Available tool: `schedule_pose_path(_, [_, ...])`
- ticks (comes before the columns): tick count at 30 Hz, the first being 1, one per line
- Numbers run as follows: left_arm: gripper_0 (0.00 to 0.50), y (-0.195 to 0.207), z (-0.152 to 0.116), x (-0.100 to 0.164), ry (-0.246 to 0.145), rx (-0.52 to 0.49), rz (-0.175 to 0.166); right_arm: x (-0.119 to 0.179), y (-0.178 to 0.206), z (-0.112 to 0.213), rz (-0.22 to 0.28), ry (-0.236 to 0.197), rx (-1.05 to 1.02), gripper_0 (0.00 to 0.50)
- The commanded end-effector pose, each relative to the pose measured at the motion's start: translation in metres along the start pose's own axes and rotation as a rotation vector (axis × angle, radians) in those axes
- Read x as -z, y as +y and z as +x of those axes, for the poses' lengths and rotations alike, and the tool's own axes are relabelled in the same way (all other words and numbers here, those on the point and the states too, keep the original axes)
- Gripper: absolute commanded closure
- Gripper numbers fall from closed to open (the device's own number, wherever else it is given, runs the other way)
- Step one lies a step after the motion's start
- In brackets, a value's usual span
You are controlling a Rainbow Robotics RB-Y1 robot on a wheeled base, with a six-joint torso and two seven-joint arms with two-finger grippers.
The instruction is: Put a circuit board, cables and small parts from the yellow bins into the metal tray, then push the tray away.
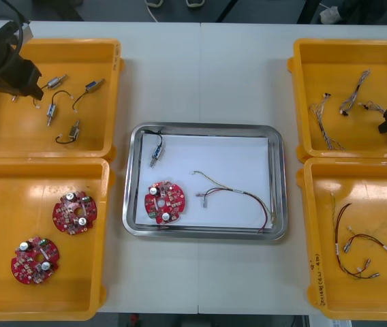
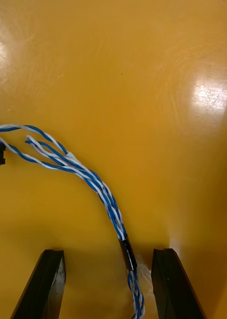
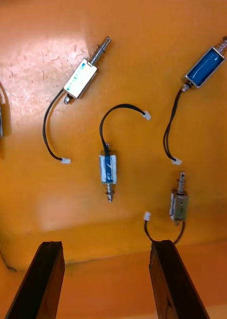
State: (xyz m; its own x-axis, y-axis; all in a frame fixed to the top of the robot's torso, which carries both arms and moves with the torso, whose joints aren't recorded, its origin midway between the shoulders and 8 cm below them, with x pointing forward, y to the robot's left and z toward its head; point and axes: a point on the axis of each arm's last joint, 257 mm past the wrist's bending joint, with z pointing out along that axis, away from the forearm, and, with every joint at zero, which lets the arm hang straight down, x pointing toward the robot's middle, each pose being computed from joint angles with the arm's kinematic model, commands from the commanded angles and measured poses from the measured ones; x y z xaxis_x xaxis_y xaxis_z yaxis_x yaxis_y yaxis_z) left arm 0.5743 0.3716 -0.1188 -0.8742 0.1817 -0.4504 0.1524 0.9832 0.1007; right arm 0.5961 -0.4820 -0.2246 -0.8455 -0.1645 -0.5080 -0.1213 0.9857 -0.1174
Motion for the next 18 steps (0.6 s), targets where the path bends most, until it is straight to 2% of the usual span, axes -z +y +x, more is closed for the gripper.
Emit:
schedule_pose_path(1, [0.0,0.039,-0.039,0.032,-0.11,-0.065,-0.061,-0.016,0.002,0.029,-0.014,0.031,0.013,0.0])
schedule_pose_path(8, [0.0,0.064,-0.043,0.017,-0.121,-0.1,-0.094,-0.019,0.002,0.039,-0.023,0.05,0.0,0.0])
schedule_pose_path(15, [0.0,0.08,-0.052,-0.001,-0.154,-0.152,-0.126,-0.021,0.003,0.044,-0.026,0.058,-0.005,0.0])
schedule_pose_path(16, [0.0,0.081,-0.054,-0.004,-0.161,-0.158,-0.13,-0.021,0.003,0.044,-0.026,0.058,-0.005,0.053])
schedule_pose_path(18, [0.0,0.082,-0.056,-0.007,-0.169,-0.162,-0.133,-0.021,0.003,0.044,-0.027,0.058,-0.003,0.196])
